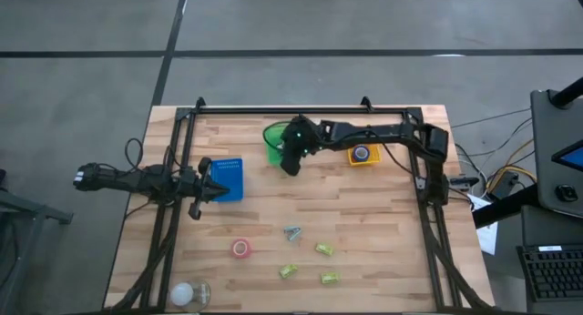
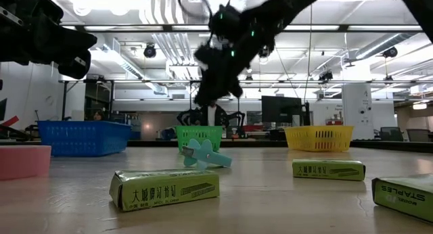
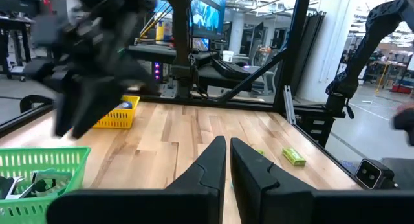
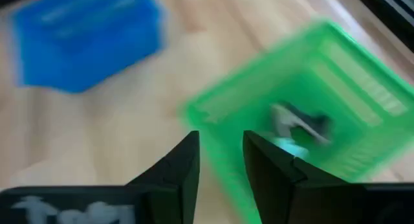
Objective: Pick and place Stapler, Stapler remover, tape
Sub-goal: Put the blue staple remover into the green bin
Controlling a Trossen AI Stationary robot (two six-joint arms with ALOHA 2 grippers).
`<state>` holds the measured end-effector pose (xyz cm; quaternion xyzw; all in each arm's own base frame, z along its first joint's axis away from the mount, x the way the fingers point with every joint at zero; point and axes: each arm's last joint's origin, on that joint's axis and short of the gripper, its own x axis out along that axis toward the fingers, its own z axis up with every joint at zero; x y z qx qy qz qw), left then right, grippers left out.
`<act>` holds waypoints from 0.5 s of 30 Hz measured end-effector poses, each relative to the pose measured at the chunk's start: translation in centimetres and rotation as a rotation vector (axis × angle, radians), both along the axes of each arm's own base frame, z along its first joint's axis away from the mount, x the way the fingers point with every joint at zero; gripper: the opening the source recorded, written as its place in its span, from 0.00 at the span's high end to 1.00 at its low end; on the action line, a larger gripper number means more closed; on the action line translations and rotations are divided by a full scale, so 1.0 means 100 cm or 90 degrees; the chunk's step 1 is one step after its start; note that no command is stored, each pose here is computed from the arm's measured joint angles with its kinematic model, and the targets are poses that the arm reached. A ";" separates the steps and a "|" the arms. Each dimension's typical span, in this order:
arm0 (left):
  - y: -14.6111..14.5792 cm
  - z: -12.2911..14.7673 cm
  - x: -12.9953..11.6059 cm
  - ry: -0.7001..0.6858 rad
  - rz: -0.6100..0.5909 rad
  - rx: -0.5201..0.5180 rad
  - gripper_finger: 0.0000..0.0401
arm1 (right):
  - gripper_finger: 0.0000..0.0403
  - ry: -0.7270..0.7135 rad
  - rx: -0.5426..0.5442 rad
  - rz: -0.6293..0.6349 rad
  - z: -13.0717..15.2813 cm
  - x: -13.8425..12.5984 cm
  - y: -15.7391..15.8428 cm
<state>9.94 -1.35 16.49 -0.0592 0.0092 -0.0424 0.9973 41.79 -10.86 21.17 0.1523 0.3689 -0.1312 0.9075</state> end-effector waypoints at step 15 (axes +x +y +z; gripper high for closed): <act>0.000 0.000 0.000 0.000 0.000 0.000 0.94 | 0.71 0.030 -0.054 0.329 -0.005 0.001 0.151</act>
